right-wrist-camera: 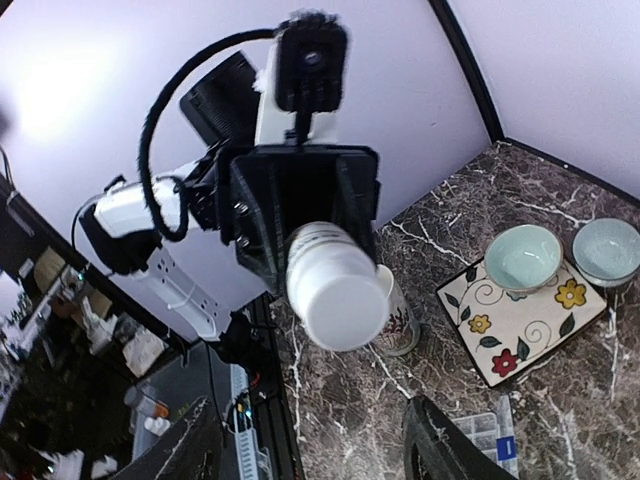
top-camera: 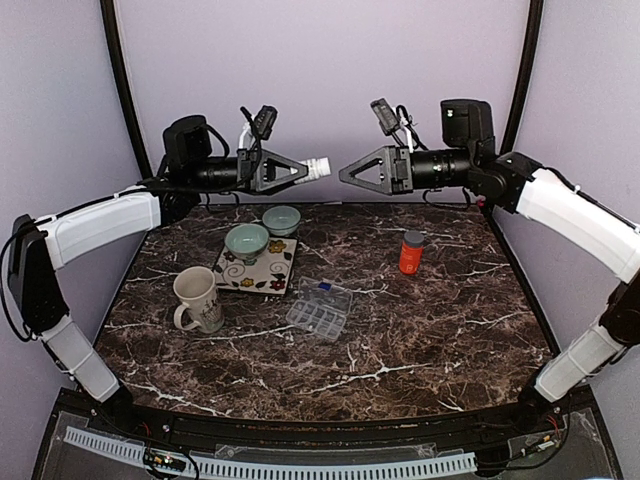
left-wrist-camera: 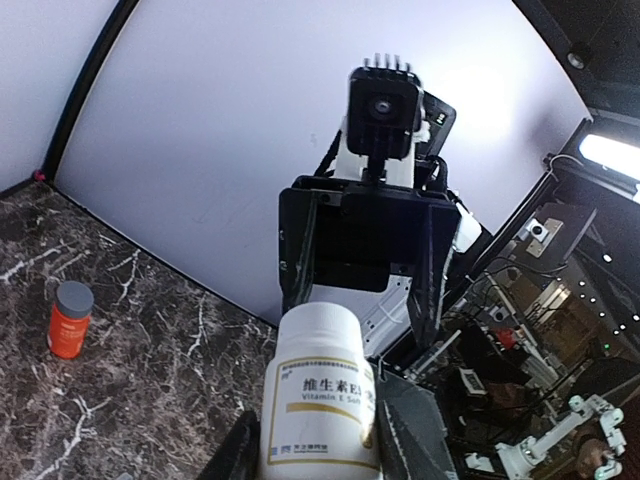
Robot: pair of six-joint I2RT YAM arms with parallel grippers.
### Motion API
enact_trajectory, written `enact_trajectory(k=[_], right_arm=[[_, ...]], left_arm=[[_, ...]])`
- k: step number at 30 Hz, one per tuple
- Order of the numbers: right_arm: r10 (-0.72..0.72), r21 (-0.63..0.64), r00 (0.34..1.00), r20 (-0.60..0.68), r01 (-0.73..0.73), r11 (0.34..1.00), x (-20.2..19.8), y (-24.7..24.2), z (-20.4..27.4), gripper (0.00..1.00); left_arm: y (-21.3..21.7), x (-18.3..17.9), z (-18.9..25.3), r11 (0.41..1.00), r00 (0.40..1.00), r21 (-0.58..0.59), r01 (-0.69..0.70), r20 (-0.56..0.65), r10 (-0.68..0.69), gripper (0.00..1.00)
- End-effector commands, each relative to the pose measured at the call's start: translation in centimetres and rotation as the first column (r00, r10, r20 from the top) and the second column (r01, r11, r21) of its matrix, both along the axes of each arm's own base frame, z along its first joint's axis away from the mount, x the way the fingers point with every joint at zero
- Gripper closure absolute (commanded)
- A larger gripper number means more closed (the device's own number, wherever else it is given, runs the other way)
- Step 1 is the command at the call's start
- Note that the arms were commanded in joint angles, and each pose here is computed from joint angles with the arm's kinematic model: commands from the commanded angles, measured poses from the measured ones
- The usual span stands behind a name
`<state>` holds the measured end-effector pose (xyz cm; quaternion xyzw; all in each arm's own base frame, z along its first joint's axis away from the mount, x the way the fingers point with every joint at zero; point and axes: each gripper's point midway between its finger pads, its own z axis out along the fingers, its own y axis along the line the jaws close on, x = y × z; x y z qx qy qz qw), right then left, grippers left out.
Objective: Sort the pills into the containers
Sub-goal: Unscrew the lid of the pill bottle.
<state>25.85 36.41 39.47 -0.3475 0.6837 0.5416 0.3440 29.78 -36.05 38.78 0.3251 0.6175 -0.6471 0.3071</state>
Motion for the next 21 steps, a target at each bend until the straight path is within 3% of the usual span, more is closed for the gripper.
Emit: enact_trajectory(k=[1,8,21], right_arm=[[-0.044,0.047,0.983,-0.181,0.053,0.997,1.9,0.1,0.3,0.41],[-0.015,0.102,0.944,-0.33,0.052,0.993,2.9,1.0,0.5,0.45],[0.017,0.147,0.924,-0.382,0.043,0.988,2.9,1.4,1.4,0.45]], left_arm=[[1.2,-0.7,1.7,0.997,0.985,-0.006,-0.075,0.157,0.076,1.0],[1.2,-0.9,1.2,0.996,0.977,0.019,-0.092,0.195,0.086,1.0],[0.7,-1.1,0.2,0.993,0.972,0.052,-0.101,0.217,0.088,1.0]])
